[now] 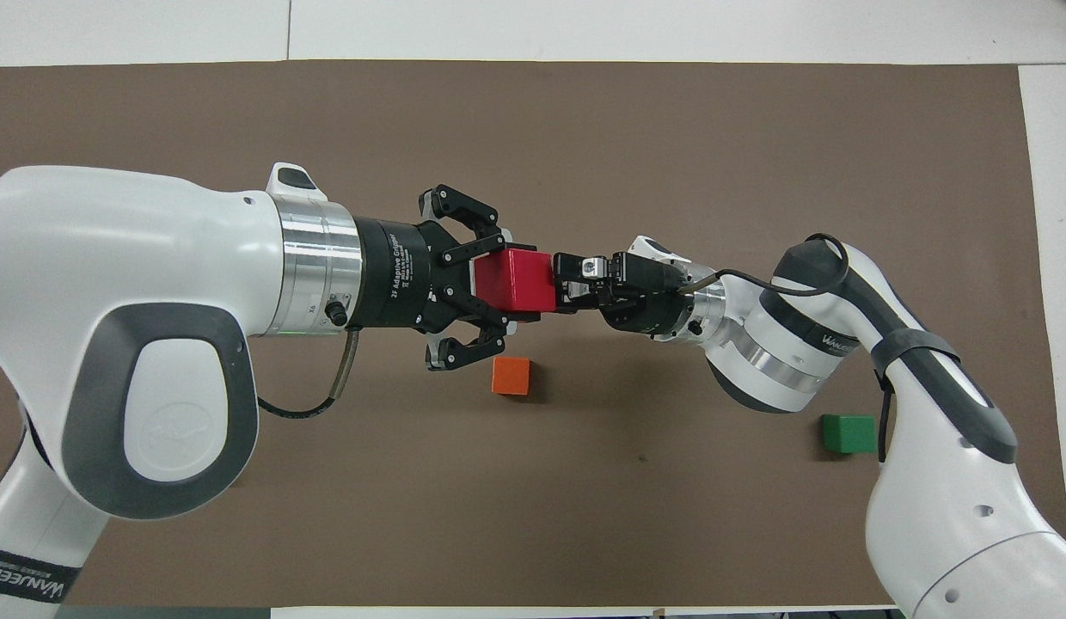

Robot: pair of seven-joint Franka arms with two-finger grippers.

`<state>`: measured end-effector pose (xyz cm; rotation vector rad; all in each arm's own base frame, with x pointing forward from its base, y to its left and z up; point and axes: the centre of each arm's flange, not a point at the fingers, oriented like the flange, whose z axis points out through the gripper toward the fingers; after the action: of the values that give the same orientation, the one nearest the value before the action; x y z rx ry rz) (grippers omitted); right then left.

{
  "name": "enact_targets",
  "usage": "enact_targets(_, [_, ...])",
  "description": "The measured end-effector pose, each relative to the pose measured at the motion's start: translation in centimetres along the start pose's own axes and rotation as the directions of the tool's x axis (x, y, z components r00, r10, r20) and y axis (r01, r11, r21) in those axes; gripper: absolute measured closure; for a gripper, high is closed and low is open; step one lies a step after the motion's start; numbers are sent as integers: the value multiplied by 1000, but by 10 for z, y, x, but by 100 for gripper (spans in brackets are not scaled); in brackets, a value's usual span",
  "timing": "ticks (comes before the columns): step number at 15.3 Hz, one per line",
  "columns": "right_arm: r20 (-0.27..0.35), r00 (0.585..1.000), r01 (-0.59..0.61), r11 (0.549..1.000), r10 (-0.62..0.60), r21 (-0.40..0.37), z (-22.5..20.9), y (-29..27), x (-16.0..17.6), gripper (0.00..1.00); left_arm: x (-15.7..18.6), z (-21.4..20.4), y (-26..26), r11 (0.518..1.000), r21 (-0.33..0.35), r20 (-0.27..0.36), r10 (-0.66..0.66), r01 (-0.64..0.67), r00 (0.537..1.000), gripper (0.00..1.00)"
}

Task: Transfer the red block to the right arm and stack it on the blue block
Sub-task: 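Close the right gripper on the red cube held by the left gripper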

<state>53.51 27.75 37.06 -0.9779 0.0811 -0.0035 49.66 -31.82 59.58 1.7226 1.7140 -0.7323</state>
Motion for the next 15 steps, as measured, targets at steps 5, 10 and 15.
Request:
enact_targets(5, [1,1000,3,1000,-3,0,1,0,0,7,13,7,1,998,-22,-10,-67,67,998,45])
enact_targets(10, [-11,1000,14,1000,-14,-11,4,4,1,40,14,14,-6,997,-49,-10,-67,66,998,45])
enact_targets(15, [-30,999,15,1000,-15,3,7,7,1,40,15,12,-7,994,-76,-4,-72,72,997,45])
